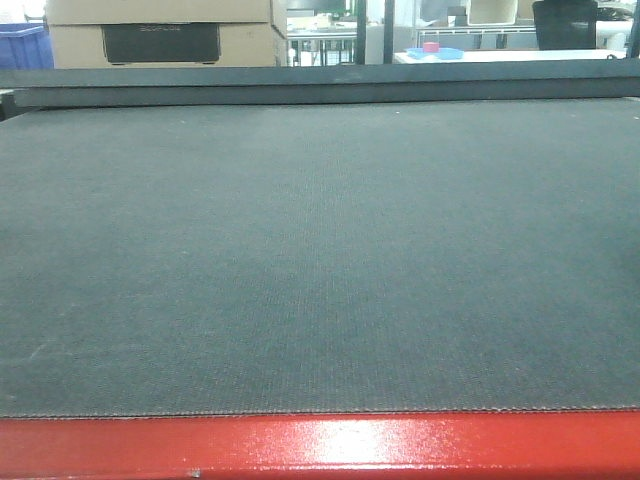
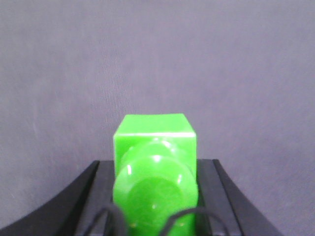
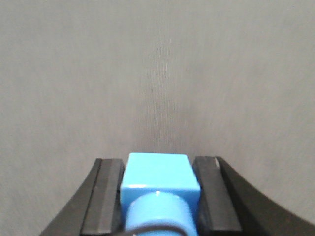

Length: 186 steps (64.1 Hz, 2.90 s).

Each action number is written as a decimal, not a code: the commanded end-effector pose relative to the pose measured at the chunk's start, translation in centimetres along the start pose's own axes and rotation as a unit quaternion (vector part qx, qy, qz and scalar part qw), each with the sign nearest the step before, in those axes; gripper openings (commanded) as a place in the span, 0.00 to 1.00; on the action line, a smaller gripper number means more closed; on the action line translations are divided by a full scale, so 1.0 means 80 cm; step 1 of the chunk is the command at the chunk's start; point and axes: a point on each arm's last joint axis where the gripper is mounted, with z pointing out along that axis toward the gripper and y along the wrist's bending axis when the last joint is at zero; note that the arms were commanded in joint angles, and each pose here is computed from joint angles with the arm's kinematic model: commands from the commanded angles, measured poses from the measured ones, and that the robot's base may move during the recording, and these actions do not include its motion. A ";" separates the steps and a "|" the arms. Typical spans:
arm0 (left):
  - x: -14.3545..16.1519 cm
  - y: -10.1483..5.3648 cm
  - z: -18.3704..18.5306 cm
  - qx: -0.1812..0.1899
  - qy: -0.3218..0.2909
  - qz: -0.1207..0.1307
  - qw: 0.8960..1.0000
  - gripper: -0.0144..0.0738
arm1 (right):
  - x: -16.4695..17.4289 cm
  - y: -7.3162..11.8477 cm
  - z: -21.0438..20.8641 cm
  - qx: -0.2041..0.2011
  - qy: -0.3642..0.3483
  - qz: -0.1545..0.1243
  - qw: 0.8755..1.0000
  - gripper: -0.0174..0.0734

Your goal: Grab block from conveyor and place in blue bin

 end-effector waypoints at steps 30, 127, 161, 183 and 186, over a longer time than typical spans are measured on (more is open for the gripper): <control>0.005 -0.009 -0.070 0.008 -0.113 -0.007 0.994 0.04 | -0.038 0.001 -0.121 -0.023 -0.185 -0.007 0.982 0.02; 0.004 -0.008 -0.070 0.006 -0.115 -0.005 0.993 0.04 | -0.035 0.000 -0.133 -0.024 -0.203 -0.006 0.979 0.02; 0.004 -0.008 -0.070 0.006 -0.115 -0.005 0.993 0.04 | -0.035 0.000 -0.133 -0.024 -0.203 -0.006 0.979 0.02; 0.004 -0.008 -0.070 0.006 -0.115 -0.005 0.993 0.04 | -0.035 0.000 -0.133 -0.024 -0.203 -0.006 0.979 0.02; 0.004 -0.008 -0.070 0.006 -0.115 -0.005 0.993 0.04 | -0.035 0.000 -0.133 -0.024 -0.203 -0.006 0.979 0.02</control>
